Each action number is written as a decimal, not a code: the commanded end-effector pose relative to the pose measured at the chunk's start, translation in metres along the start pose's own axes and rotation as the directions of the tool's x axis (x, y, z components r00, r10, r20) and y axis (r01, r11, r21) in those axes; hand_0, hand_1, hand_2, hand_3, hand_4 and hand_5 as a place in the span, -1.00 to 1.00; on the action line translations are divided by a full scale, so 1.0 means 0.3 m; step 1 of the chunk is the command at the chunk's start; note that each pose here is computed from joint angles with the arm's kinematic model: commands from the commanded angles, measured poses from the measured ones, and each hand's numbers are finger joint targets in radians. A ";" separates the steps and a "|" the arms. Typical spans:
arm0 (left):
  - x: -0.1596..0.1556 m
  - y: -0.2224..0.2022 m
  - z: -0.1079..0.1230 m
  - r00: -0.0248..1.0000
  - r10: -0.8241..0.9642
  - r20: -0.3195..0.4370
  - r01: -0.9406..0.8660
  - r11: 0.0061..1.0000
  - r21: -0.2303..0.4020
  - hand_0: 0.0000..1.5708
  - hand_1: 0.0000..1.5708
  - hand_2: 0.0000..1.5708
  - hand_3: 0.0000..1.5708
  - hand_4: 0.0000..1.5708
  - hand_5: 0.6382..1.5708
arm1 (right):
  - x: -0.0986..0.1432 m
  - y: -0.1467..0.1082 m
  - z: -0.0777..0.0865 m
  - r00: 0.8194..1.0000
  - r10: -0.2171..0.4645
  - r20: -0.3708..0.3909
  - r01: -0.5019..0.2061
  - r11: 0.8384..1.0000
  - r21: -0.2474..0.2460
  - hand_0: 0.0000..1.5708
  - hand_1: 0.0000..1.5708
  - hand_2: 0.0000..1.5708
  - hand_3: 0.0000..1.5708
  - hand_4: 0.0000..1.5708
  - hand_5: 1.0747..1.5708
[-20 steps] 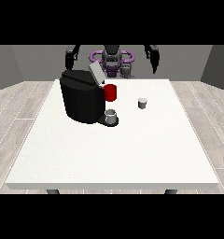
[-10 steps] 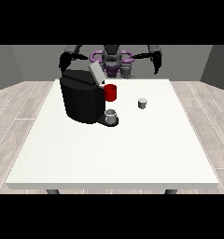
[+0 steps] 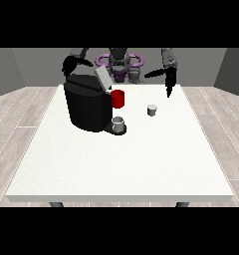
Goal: Insert the coffee pod into the coffee machine and close the lid
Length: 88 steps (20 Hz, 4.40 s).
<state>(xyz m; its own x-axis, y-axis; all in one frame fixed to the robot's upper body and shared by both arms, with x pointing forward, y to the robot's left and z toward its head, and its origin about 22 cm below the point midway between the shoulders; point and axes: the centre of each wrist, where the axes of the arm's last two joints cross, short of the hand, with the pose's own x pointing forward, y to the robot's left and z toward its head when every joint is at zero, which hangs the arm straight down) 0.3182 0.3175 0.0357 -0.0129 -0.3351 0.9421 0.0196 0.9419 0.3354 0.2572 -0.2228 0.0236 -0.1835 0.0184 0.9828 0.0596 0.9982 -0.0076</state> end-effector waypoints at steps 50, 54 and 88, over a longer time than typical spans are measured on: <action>-0.113 0.065 -0.204 0.779 -0.616 -0.115 0.617 0.786 -0.031 0.31 0.31 0.42 0.13 -0.63 1.00 | -0.029 0.088 -0.063 0.998 -0.004 -0.056 0.004 1.000 0.011 -1.00 -1.00 -1.00 -1.00 -0.35 1.00; -0.083 0.056 -0.229 0.784 -0.619 -0.045 0.620 0.785 0.012 0.61 0.61 0.78 0.74 -0.35 1.00 | -0.009 0.072 -0.090 0.998 0.016 -0.063 -0.015 1.000 0.009 -1.00 -1.00 -1.00 -1.00 -0.38 1.00; 0.547 0.075 -0.455 0.803 -0.551 0.227 0.565 0.825 0.004 0.60 0.60 0.64 0.55 -0.40 1.00 | -0.087 0.085 -0.127 0.997 -0.006 -0.079 0.007 1.000 0.008 -1.00 -1.00 -1.00 -1.00 -0.37 1.00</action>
<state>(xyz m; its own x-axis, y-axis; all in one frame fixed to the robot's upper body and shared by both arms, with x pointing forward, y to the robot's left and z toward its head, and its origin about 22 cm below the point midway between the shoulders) 0.4528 0.2815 0.1973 -0.2354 -0.7915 0.5640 0.0009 0.5801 0.8146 0.3067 -0.2078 0.0107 -0.0923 0.0008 0.9957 0.0325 0.9995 0.0022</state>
